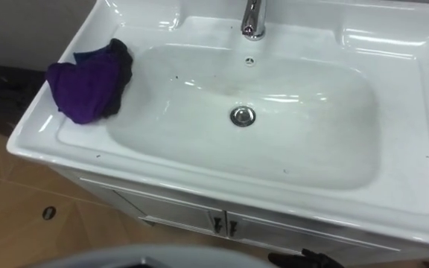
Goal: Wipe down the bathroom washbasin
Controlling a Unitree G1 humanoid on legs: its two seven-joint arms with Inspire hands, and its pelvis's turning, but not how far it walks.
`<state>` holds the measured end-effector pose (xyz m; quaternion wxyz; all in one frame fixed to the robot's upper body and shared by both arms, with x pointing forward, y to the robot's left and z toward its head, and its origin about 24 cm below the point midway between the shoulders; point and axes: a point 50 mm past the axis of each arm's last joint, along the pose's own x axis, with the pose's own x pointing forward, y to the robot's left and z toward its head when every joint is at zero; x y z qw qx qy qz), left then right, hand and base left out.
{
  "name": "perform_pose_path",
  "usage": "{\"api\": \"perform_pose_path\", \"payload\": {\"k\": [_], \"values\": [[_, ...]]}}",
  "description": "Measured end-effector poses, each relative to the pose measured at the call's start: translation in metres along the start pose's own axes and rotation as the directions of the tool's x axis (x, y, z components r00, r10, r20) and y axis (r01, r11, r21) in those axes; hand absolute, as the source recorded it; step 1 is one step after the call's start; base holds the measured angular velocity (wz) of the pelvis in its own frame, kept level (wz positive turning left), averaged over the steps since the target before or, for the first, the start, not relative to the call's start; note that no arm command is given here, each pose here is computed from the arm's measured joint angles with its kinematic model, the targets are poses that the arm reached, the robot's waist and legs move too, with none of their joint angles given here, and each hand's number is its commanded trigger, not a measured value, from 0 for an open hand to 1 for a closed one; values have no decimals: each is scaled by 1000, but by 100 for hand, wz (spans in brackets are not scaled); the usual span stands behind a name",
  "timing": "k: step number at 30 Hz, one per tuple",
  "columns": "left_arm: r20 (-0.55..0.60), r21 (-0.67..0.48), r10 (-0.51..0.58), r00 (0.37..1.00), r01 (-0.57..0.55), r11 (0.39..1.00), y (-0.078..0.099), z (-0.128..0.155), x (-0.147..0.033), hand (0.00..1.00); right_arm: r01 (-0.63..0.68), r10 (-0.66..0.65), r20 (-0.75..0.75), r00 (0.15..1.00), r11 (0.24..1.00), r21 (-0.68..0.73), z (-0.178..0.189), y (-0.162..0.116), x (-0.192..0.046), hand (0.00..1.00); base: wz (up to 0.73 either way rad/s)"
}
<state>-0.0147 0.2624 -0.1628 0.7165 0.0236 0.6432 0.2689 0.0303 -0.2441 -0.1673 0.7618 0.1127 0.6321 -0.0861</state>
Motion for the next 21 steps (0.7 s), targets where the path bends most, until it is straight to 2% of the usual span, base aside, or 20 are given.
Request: {"api": "perform_pose_path", "payload": {"k": [4, 10, 13, 21], "values": [[62, 74, -72, 996, 67, 995, -14, 21, 0, 0, 0, 0, 6, 1000, 998, -60, 6, 4, 1, 0, -2], [104, 130, -187, 977, 173, 976, -31, 39, -2, 0, 1, 2, 28, 1000, 993, -117, 13, 7, 2, 0, -8], [115, 135, -229, 966, 214, 968, -34, 43, -3, 0, 0, 4, 27, 1000, 992, -122, 13, 7, 2, 0, -6], [118, 137, -252, 960, 235, 962, -35, 43, -4, 0, -9, 15, 38, 999, 988, -157, 16, 12, 3, 0, -6]]}}
